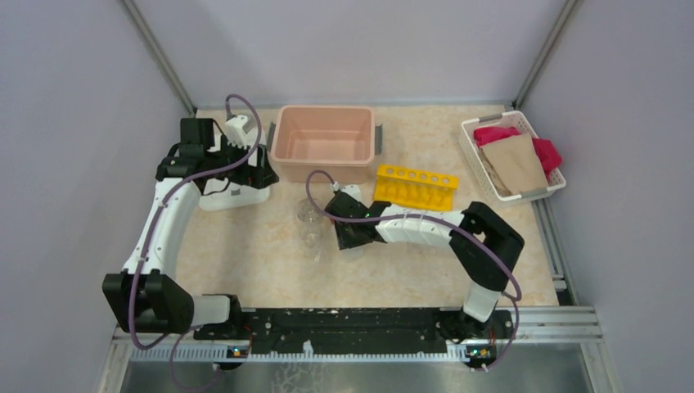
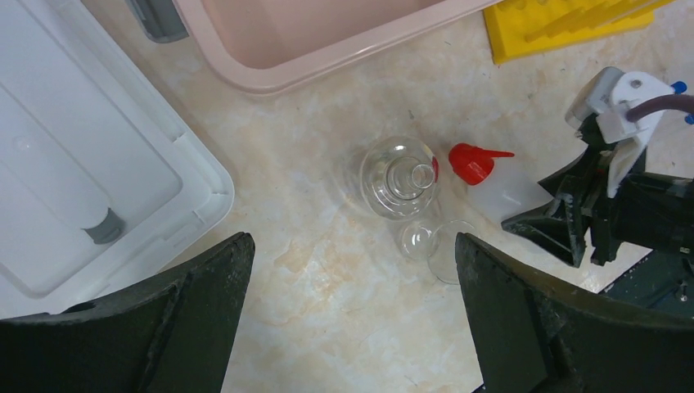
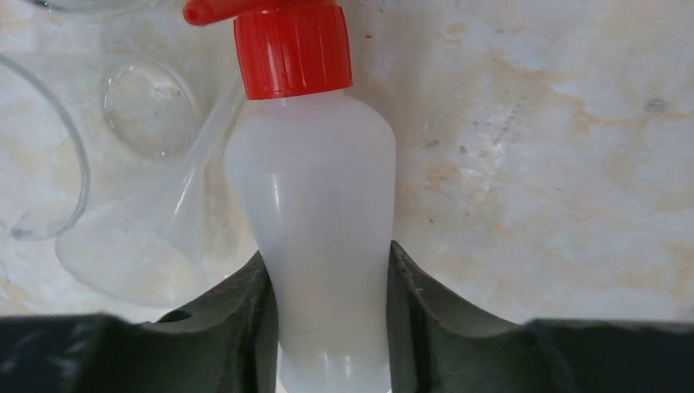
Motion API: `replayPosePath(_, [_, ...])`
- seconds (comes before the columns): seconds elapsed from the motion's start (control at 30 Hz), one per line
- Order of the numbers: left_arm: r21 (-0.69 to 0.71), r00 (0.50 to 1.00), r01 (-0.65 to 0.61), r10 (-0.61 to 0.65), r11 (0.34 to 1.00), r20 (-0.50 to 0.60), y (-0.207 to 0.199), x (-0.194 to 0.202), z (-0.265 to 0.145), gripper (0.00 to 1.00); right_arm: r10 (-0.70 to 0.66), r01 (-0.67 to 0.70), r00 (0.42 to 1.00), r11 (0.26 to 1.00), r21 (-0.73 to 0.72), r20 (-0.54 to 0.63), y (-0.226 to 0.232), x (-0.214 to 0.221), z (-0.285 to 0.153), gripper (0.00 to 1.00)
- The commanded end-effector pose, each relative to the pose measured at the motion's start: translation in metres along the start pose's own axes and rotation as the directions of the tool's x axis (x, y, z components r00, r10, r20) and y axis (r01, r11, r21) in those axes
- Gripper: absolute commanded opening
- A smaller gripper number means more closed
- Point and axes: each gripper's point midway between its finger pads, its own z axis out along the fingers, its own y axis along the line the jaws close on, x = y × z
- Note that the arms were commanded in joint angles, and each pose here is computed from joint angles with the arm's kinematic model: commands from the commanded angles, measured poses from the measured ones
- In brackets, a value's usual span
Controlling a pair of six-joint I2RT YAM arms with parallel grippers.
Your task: Organize the chemistry lab equipment
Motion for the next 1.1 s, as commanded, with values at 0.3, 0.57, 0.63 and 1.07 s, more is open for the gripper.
replayPosePath(0.3, [0.088,0.999,-0.030,0.028,0.996,0.025,-0.012,-0.009,0.001,0.99,0.119,-0.050,0.898,0.984,-0.170,0.424,-0.002,-0.178,-0.190,0.25])
replayPosePath(0.57, [0.126,0.999,-0.043,0.040,0.991,0.024,-0.018,-0.003,0.001,0.99,0.104,-0.103,0.866,0.994,-0.030,0.489,-0.021,-0.286,-0.152,0.24])
replayPosePath(0.63, [0.125,0.999,-0.051,0.048,0.991,0.024,-0.018,-0.001,0.001,0.99,0.090,-0.117,0.872,0.993,0.027,0.481,-0.027,-0.303,-0.128,0.24])
replayPosePath(1.07, [0.139,0.997,-0.074,0.070,0.988,0.031,-0.019,0.000,0.003,0.99,0.197,-0.257,0.900,0.960,0.110,0.388,-0.070,-0.310,-0.007,0.31])
